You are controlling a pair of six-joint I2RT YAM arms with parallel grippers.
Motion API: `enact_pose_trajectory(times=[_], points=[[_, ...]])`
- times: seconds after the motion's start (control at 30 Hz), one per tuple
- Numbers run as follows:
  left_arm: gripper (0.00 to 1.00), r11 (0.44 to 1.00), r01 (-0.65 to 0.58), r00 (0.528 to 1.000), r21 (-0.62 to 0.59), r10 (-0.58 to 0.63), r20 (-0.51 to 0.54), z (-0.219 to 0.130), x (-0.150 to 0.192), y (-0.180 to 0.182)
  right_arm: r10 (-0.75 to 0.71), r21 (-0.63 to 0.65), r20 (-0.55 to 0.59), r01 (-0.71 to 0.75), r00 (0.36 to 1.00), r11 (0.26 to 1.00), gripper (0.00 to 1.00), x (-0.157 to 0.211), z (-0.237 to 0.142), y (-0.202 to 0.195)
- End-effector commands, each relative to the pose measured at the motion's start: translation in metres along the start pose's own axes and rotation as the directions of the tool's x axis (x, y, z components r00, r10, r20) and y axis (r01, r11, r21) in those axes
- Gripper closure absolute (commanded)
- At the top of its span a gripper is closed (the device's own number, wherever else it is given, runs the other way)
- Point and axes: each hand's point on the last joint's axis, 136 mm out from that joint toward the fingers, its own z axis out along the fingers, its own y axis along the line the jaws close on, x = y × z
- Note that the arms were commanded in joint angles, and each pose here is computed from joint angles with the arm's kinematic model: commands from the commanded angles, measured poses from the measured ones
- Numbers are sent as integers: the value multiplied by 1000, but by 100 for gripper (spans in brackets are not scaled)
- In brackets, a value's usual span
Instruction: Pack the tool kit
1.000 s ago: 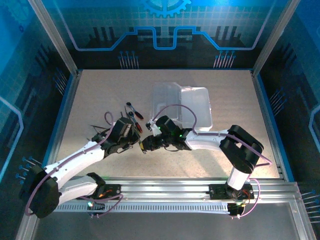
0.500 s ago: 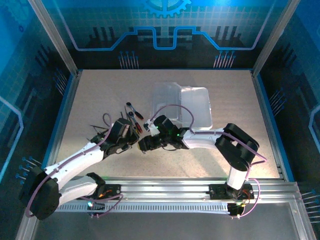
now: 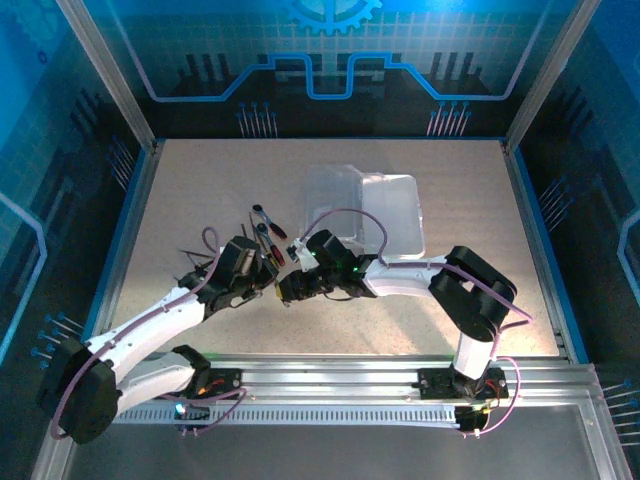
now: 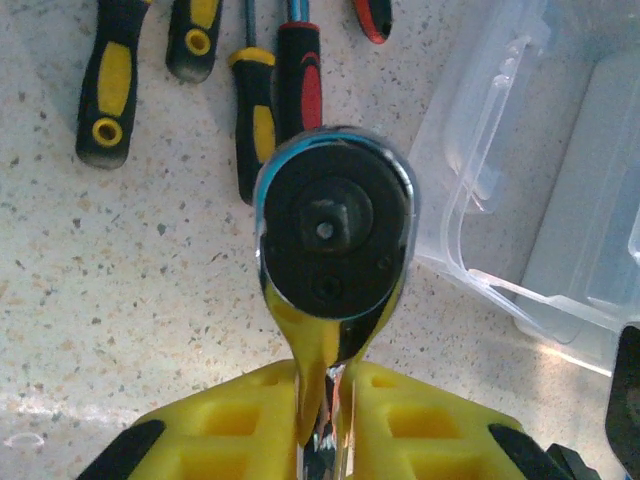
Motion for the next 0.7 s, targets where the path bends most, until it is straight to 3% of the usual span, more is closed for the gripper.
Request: enact_pose_trajectory(times=[0.0, 0.13, 0.23, 0.47, 0.67], points=[[51, 993, -39, 999, 113, 36, 22, -15, -9, -29, -67, -22, 12, 67, 998, 997, 86, -6, -8, 13], [19, 983, -114, 990, 141, 101, 96, -45, -22, -38, -80, 35, 20, 79, 997, 996, 86, -9, -21, 7], [7, 980, -150, 980, 132, 129, 154, -68, -36, -37, -103, 43, 22, 102, 994, 994, 87, -17, -28, 13], [2, 994, -94, 975, 61, 79, 209, -95, -61, -12, -101, 95, 76, 94, 992, 991, 87, -46, -61, 26], [1, 994, -97, 981, 56, 85, 176, -94, -57, -6, -120, 191, 160, 88, 980, 978, 87, -91, -117, 30]])
